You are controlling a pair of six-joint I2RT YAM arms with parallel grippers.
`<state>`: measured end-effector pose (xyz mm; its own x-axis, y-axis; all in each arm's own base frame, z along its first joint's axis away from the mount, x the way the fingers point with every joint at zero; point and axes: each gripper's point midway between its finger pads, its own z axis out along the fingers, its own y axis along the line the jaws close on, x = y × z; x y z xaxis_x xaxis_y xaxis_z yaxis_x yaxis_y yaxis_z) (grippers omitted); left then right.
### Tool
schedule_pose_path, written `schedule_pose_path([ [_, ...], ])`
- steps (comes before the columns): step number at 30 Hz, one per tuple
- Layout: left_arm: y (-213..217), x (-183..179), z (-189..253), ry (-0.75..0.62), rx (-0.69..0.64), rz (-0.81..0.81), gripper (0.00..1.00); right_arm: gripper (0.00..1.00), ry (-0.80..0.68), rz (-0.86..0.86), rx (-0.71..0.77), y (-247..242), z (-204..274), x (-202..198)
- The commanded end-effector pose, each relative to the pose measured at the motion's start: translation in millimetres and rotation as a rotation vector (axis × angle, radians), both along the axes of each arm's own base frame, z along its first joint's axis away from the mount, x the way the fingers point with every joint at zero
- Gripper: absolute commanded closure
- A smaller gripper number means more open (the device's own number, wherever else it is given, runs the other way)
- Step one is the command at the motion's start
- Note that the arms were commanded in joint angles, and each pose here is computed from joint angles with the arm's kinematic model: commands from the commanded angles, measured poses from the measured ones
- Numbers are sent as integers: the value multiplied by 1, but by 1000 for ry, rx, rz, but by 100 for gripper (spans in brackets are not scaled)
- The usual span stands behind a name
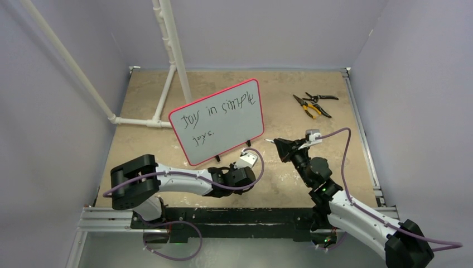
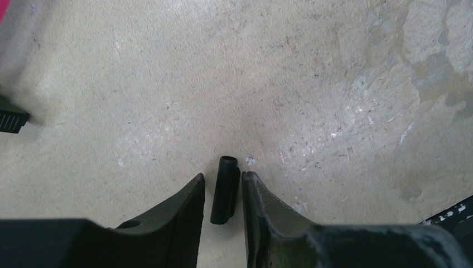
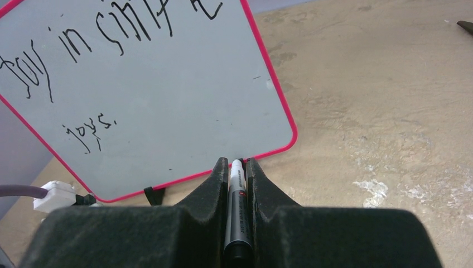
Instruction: Write a sentence on the whiteboard
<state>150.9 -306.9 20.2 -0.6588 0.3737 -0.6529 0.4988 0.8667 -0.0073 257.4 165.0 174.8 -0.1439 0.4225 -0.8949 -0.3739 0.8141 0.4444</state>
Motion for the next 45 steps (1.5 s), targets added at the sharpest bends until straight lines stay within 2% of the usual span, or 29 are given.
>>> schedule_pose_path([
  [1,5,-4,5,4,-6,-8,68,100,-39,-2,16,1,12,2],
  [6,8,-8,2,16,17,-19,63,100,-34,-3,15,1,11,3],
  [8,8,-9,0,18,19,-23,65,100,-36,-3,16,1,12,2],
  [12,9,-13,-4,39,38,-26,73,100,-34,-3,15,0,12,2],
  [15,12,-18,-6,49,53,-33,82,100,-39,8,17,2,15,2],
  [20,21,-20,-7,25,70,-50,99,100,-19,141,-4,23,14,-10],
  [22,24,-18,-3,-16,44,-67,100,100,23,209,-21,33,6,-17],
  [26,23,-13,20,-117,-110,-119,100,100,79,363,-60,53,-2,-34],
  [33,16,-21,64,-231,-362,-245,100,100,61,628,-43,82,9,-69],
  [38,17,-30,72,-234,-404,-308,100,100,123,797,-35,99,-1,-89],
  [45,15,-37,71,-219,-417,-348,100,100,137,886,-33,107,-6,-98],
])
